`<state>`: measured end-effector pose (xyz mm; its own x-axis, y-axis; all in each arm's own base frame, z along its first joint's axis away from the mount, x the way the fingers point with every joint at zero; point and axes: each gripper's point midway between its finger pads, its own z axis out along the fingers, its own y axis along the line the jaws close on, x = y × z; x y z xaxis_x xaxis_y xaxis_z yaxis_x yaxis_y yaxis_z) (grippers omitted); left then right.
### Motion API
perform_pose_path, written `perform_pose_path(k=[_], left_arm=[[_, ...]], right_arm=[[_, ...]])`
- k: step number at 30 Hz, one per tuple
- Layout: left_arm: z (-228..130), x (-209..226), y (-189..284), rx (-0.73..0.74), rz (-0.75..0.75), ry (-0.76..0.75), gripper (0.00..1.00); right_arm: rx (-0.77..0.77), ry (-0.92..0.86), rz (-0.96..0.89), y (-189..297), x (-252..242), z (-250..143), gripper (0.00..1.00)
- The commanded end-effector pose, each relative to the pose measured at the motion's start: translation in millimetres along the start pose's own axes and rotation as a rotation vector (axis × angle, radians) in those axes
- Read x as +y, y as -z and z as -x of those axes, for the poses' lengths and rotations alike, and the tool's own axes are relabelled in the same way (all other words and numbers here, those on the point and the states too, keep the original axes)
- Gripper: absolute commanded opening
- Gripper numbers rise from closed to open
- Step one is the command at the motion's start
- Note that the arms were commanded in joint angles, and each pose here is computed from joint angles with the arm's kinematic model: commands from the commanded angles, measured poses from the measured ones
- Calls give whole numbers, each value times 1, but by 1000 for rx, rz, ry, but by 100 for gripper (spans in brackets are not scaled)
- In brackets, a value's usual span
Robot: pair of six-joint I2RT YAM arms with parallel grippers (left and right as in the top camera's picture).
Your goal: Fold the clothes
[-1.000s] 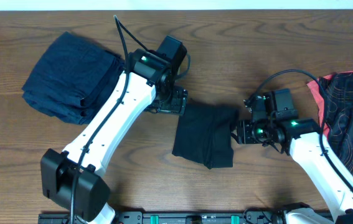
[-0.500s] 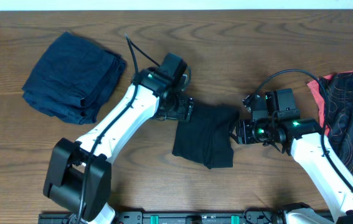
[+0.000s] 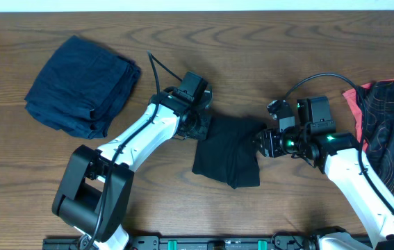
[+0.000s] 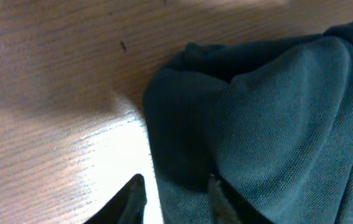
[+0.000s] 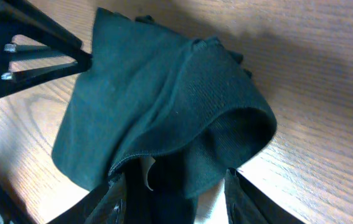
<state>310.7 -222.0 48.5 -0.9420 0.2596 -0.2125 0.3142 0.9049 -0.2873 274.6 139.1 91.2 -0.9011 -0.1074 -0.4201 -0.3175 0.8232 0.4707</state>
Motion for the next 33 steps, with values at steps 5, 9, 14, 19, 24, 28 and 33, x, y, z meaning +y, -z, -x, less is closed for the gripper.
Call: perform_pose_path(k=[5, 9, 14, 19, 24, 28, 33], left_arm=[[-3, 0, -4, 13, -7, -17, 30], [-3, 0, -4, 15, -6, -23, 30], [-4, 1, -4, 17, -6, -22, 30], [-4, 1, -4, 17, -6, -22, 30], [-4, 0, -4, 17, -6, -22, 30], [-4, 1, -4, 17, -6, -22, 29], [-5, 1, -4, 23, -4, -24, 24]], right_arm=[[10, 38, 40, 4, 7, -3, 56], [9, 45, 7, 8, -5, -3, 66], [-34, -26, -11, 22, -24, 5, 64], [-67, -49, 94, 32, -18, 9, 62], [-20, -34, 90, 21, -14, -2, 63], [40, -24, 75, -2, -16, -18, 59], [92, -57, 22, -20, -31, -28, 56]])
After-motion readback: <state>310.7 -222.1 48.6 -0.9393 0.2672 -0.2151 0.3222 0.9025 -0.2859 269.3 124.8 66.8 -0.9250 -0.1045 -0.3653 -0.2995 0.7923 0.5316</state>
